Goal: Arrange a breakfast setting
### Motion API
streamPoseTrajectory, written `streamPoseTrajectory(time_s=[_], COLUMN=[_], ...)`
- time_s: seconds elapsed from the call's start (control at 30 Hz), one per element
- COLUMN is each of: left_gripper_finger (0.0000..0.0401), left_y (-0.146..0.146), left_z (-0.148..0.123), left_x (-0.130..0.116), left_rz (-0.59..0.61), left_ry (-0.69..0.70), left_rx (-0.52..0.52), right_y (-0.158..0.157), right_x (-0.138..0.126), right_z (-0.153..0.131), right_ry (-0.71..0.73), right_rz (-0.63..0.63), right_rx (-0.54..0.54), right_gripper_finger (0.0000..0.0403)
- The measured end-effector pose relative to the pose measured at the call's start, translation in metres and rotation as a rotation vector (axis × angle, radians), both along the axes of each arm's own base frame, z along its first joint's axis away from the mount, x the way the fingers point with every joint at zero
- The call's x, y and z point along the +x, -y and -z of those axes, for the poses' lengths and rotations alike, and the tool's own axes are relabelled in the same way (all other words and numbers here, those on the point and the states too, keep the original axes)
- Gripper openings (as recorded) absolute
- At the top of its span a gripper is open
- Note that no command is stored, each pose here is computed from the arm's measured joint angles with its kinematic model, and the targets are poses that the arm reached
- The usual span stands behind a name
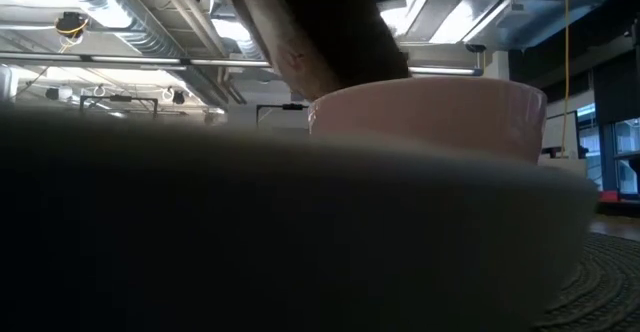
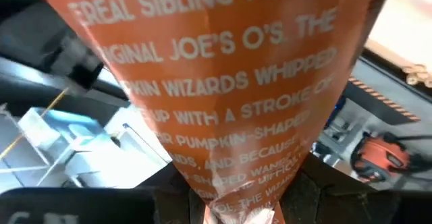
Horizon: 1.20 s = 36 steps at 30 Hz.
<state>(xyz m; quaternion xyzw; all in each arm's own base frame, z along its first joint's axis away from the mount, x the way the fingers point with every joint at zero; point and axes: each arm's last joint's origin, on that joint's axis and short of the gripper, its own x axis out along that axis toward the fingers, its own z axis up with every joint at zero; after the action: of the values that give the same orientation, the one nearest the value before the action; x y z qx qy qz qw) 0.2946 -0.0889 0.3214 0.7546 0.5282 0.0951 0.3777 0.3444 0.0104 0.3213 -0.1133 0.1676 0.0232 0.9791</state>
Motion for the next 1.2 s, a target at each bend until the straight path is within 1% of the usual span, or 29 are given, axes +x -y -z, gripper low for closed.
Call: streamPoseTrajectory(time_s=[0.07,0.1,0.17,0.23,0.27,0.33,0.37,0.43,0.53,0.63,0.77,0.93,1.07,1.2], left_gripper_finger=[0.0126,0.0126,0.0126,0.0126,0.0126,0.0126,0.0126,0.0126,0.0126,0.0126,0.0126,0.0126,0.0126,0.0126], left_y=[0.000,0.000,0.000,0.000,0.000,0.001,0.001,0.000,0.000,0.000,-0.003,-0.002,-0.001,0.002], left_z=[-0.001,-0.001,-0.001,-0.001,0.000,-0.003,-0.004,-0.005,-0.002,-0.004,-0.004,-0.004,-0.003,-0.006], left_x=[0.001,0.001,0.000,0.000,0.001,0.002,0.002,0.002,0.001,0.003,0.002,0.002,-0.001,-0.008], left_rz=[-0.003,-0.005,-0.003,0.005,0.005,0.001,-0.004,-0.007,0.005,-0.007,-0.012,-0.013,-0.004,0.015], left_ry=[0.013,0.017,0.012,-0.008,-0.001,0.033,0.048,0.045,0.003,0.042,0.018,0.034,0.000,-0.027], left_rx=[0.007,0.011,0.008,-0.001,-0.013,-0.011,-0.003,0.007,-0.014,-0.005,0.008,0.010,0.019,0.028], right_y=[-0.002,-0.004,-0.006,-0.007,-0.007,-0.011,-0.011,-0.011,-0.012,-0.015,-0.015,-0.015,-0.019,-0.019], right_x=[-0.001,-0.003,0.002,0.008,0.008,0.007,0.007,0.006,0.012,0.009,0.011,0.010,0.011,0.012], right_z=[-0.016,-0.017,-0.004,0.001,-0.001,-0.016,-0.020,-0.011,-0.001,-0.013,-0.004,-0.007,-0.007,-0.003], right_ry=[0.067,0.033,-0.086,-0.094,-0.081,0.027,0.044,-0.022,-0.047,0.018,-0.031,-0.026,-0.009,-0.032], right_rz=[0.027,0.030,0.009,-0.007,-0.012,0.009,0.029,0.031,0.005,0.018,0.009,-0.002,0.019,-0.010], right_rx=[-0.033,-0.038,-0.040,-0.045,-0.059,-0.068,-0.073,-0.080,-0.074,-0.078,-0.080,-0.070,-0.104,-0.092], right_gripper_finger=[0.0005,0.0005,0.0005,0.0005,0.0005,0.0005,0.0005,0.0005,0.0005,0.0005,0.0005,0.0005,0.0005,0.0005])
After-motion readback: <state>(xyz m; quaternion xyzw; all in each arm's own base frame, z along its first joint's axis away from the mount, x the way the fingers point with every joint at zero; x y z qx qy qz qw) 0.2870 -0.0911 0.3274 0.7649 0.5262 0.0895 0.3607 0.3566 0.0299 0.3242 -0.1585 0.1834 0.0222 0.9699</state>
